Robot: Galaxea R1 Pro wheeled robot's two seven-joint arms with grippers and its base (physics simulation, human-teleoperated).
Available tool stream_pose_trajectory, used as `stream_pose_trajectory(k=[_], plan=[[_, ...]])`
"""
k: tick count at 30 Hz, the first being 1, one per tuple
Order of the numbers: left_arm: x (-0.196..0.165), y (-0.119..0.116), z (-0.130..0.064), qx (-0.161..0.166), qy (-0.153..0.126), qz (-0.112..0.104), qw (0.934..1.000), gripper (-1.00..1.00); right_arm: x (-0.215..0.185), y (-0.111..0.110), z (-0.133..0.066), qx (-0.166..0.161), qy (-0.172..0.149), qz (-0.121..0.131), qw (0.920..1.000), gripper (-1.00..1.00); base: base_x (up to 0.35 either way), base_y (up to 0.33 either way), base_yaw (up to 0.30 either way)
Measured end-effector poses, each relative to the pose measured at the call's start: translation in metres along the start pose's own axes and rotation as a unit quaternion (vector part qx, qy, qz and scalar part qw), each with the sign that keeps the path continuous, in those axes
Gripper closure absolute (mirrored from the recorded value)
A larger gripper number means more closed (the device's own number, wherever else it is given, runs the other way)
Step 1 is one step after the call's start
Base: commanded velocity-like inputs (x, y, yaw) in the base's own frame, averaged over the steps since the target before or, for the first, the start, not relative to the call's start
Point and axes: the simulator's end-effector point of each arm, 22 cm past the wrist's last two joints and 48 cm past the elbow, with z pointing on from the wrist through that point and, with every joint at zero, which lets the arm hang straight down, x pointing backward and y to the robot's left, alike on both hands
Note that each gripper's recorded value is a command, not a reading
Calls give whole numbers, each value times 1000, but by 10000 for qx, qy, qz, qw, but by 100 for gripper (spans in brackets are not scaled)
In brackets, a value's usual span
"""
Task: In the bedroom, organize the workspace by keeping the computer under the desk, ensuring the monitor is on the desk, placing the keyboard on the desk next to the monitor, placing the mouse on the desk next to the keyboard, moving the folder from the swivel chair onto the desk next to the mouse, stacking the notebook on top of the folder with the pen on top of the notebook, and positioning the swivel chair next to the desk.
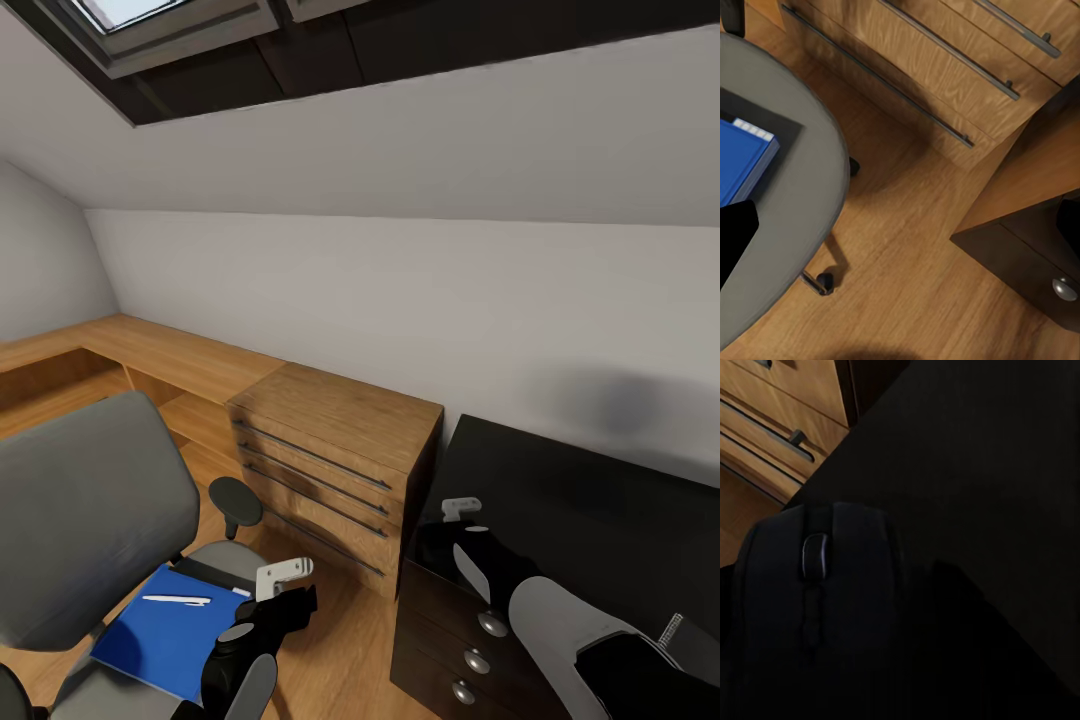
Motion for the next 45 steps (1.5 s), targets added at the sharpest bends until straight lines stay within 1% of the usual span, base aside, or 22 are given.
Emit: stream_pose_trajectory(k=[24, 25, 26, 27, 38, 42, 44, 45], plan=[[4, 4, 3, -32, 61, 11, 10000, -100, 0, 1, 0, -31, -9, 15, 10000, 100, 0, 0, 0], [6, 4, 4, -41, 80, 18, 10000, -100, -4, 2, 0, -31, -51, 2, 10000, 100, 0, 0, 0], [8, 5, 5, -51, 106, 27, 9999, -100, -19, 4, -2, -57, -212, 6, 9998, 100, 0, 0, 0], [9, 5, 5, -55, 113, 29, 9999, -100, -25, 5, -3, -68, -270, 9, 9996, 100, 0, 0, 0], [10, 6, 6, -64, 121, 37, 9999, -100, -40, 5, -6, -82, -425, 19, 9991, 100, 0, 0, 0], [10, 7, 6, -72, 120, 38, 9999, -100, -65, 12, -13, -154, -713, 24, 9973, 100, -51, 32, 0], [10, 7, 6, -72, 121, 37, 9999, -100, -68, 19, -18, -229, -751, 70, 9969, 100, -189, 166, 0], [10, 7, 6, -75, 120, 37, 9999, -100, -70, 22, -24, -275, -787, 179, 9964, 100, -225, 203, 0]])
